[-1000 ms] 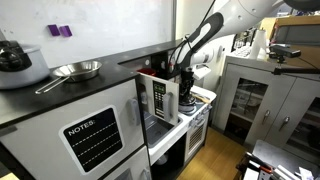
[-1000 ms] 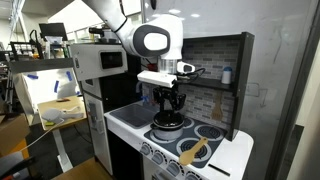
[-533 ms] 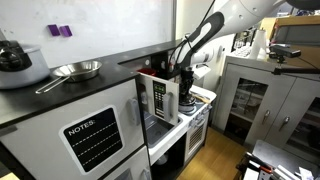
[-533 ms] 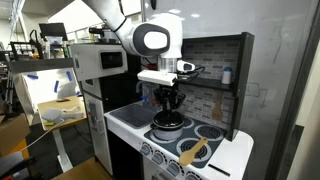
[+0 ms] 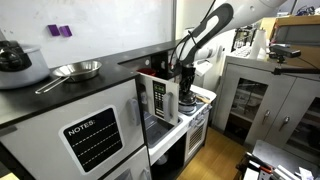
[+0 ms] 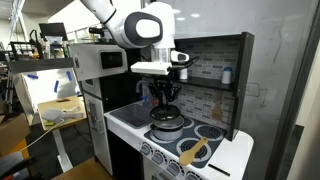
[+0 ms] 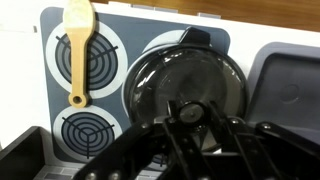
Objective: Remove the black lid from the pot on the stove and put it on top of the cabinet
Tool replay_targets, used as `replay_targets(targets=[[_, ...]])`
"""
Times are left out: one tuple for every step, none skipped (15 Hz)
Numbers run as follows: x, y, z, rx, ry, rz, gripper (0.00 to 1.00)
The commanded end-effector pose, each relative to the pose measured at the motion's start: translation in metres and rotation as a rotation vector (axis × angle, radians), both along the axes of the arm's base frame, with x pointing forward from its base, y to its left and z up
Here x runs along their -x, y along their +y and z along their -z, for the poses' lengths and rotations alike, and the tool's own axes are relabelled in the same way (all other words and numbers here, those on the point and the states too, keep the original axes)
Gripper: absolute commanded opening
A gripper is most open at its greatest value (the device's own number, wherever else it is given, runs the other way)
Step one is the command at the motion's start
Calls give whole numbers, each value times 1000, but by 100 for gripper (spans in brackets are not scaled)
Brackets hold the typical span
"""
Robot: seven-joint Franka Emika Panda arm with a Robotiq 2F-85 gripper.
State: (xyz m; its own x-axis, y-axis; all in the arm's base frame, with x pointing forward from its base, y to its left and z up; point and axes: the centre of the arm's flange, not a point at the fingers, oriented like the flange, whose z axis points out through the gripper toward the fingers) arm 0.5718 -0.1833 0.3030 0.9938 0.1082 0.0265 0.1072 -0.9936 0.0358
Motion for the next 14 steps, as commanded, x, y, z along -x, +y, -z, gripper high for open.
replay_targets(targets=[[30,23,-35,11,-24,-14,8],[37,29,-44,9,-23,-17,8],[46,35,-55,8,-13,-19,8],[57,41,-64,6,6,-20,8],[69,46,-74,5,27,-17,8],[81,51,-82,7,46,-13,8],[95,56,-92,12,70,-6,8],[107,59,-100,18,93,-4,8],[119,63,-108,16,110,-1,8],[132,66,-115,20,117,5,8],[145,70,-124,17,124,4,8],[157,73,-133,14,129,6,8],[169,76,-141,15,125,11,8],[182,79,-152,15,118,8,8]])
